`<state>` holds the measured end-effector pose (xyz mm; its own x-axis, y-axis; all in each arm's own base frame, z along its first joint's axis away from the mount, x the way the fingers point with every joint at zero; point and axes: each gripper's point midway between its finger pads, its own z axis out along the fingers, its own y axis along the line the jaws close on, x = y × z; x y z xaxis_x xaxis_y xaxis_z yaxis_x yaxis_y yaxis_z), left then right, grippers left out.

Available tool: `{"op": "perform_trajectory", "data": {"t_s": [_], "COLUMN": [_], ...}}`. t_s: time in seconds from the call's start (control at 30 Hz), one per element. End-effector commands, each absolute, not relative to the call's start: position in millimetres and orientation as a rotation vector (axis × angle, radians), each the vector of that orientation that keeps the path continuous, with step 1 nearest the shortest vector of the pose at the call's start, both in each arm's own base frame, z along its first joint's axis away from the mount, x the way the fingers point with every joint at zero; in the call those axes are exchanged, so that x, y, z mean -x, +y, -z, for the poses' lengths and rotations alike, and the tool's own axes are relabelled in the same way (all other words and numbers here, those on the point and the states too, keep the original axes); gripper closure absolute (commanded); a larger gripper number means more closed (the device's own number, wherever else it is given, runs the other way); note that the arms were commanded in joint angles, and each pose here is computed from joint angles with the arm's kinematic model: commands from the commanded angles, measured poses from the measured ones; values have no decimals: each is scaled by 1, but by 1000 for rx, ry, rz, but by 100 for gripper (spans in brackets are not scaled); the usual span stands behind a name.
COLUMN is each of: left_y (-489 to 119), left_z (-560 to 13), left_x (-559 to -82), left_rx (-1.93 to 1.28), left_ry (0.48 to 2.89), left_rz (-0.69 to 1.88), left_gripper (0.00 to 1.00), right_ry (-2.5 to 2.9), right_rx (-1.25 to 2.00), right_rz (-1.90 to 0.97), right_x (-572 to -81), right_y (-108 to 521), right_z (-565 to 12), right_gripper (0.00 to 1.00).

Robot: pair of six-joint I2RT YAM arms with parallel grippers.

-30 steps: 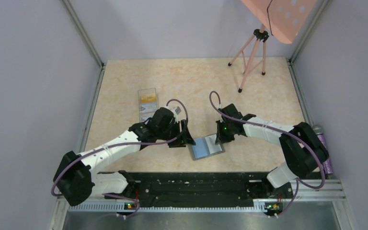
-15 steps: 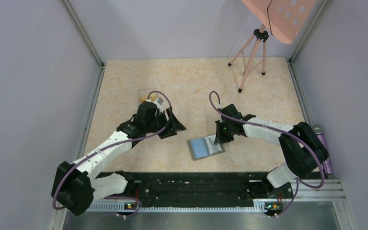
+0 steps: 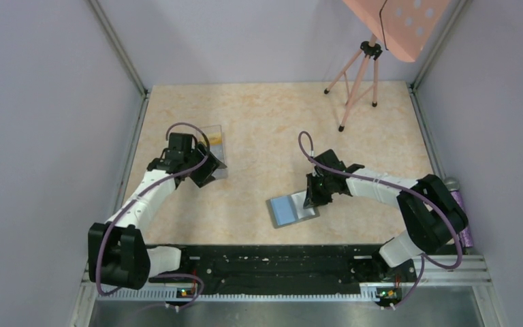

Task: Put the credit cards into the card holder
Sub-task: Move the storage box to the center of the board.

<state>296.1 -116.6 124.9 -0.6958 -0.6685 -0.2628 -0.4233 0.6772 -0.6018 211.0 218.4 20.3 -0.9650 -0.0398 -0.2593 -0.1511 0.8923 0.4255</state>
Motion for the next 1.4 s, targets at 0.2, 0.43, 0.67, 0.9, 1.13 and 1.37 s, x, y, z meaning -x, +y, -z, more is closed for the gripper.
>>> {"op": "perform_trajectory", "data": {"t_s": [0.2, 0.43, 0.67, 0.9, 1.13, 1.37], "left_y": [-94, -81, -69, -69, -69, -70], "left_z": [-90, -83, -72, -56, -52, -49], "left_x": [-314, -321, -326, -329, -336, -339], "left_rx": [1091, 1173, 1221, 1192, 1115, 1020], "left_ry": [2448, 2382, 2371, 2458, 2543, 2611], "left_rz": [493, 474, 451, 406, 367, 346], "left_gripper": [38, 39, 41, 48, 60, 81], "right_ry": [2810, 2805, 2814, 2815, 2810, 2809], "right_rx": [148, 155, 163, 167, 170, 161], "right_rz": [-687, -705, -714, -724, -723, -721], "right_x": [-206, -205, -202, -202, -205, -207], "right_y": [214, 215, 215, 216, 216, 214], "right_z": [-24, -27, -25, -26, -29, -31], "right_gripper": [92, 92, 92, 92, 91, 91]}}
